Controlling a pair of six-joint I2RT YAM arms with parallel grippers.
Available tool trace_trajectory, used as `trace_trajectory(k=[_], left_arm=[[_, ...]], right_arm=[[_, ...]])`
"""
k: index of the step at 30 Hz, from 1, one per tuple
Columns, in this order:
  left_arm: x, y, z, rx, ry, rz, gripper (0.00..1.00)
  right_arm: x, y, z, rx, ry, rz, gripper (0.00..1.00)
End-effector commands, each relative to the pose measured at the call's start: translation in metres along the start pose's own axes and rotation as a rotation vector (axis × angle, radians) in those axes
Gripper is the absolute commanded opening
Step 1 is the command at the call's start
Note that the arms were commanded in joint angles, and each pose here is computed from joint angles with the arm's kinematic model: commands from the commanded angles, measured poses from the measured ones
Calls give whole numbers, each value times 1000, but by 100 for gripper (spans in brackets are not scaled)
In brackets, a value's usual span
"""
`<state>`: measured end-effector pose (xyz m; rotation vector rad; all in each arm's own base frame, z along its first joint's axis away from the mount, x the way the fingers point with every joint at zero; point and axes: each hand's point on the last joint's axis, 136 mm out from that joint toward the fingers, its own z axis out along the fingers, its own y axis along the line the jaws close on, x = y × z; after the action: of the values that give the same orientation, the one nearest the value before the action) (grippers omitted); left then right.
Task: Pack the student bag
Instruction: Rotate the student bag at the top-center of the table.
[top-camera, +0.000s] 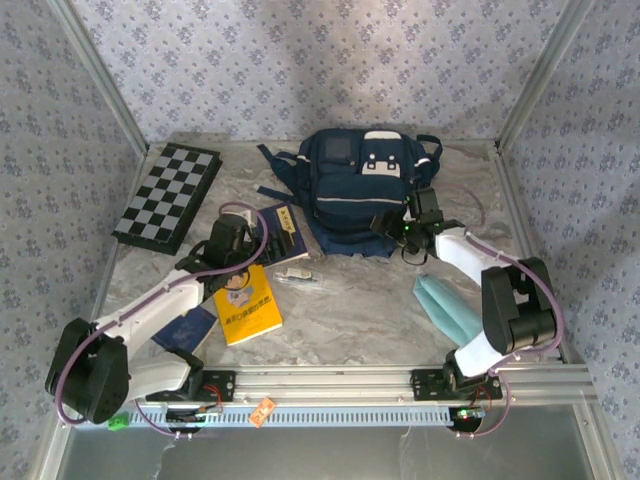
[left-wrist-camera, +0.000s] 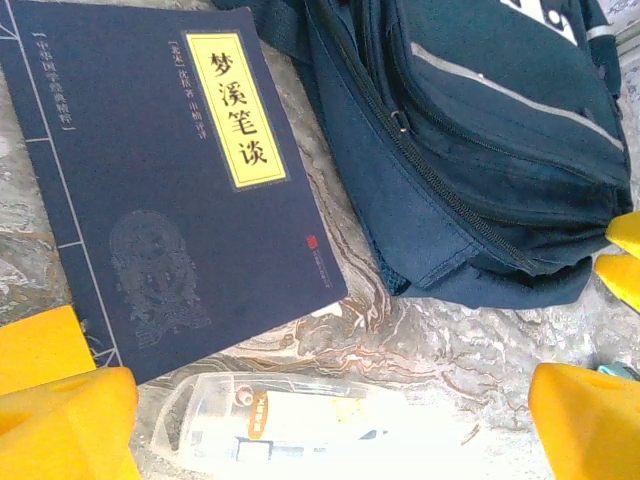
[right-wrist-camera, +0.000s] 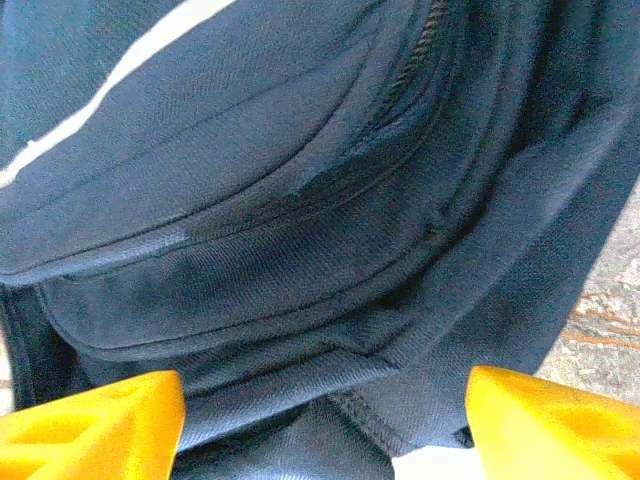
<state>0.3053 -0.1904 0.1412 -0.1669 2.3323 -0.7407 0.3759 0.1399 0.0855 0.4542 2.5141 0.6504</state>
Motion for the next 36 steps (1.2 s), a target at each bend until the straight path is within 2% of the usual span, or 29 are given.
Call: trace_trajectory(k=[1,6,11,14,17,21,26,32,36], left_arm=[[-17,-15,-3,27,-34,-3,100],[-19,-11,-9,-5,-36,26,100],[-18,-6,-13,-39,-28,42,100],[-19,-7,-14,-38,-26,47,100],[-18,-11,-14,-22,-13,53,100],[-18,-23,-10,22,10,19,100],[-16,-53,3,117,27,-13,100],[-5,-86,27,157,61,-4,100],[5,-107,48,176,82,2,100]], right_arm=[[-10,11,9,1,-39,-5,66],[7,31,18,8,-40,-29,54],[33,68,27,-60,-43,14,53],[38,96,16,-87,-98,-36,56],[30,113,-10,-94,-162,-75,68],[23,96,-42,-39,-155,-95,80],[-3,52,-63,40,-132,-64,89],[-57,-6,-60,89,-148,47,91],[-69,-24,-32,99,-73,69,82]])
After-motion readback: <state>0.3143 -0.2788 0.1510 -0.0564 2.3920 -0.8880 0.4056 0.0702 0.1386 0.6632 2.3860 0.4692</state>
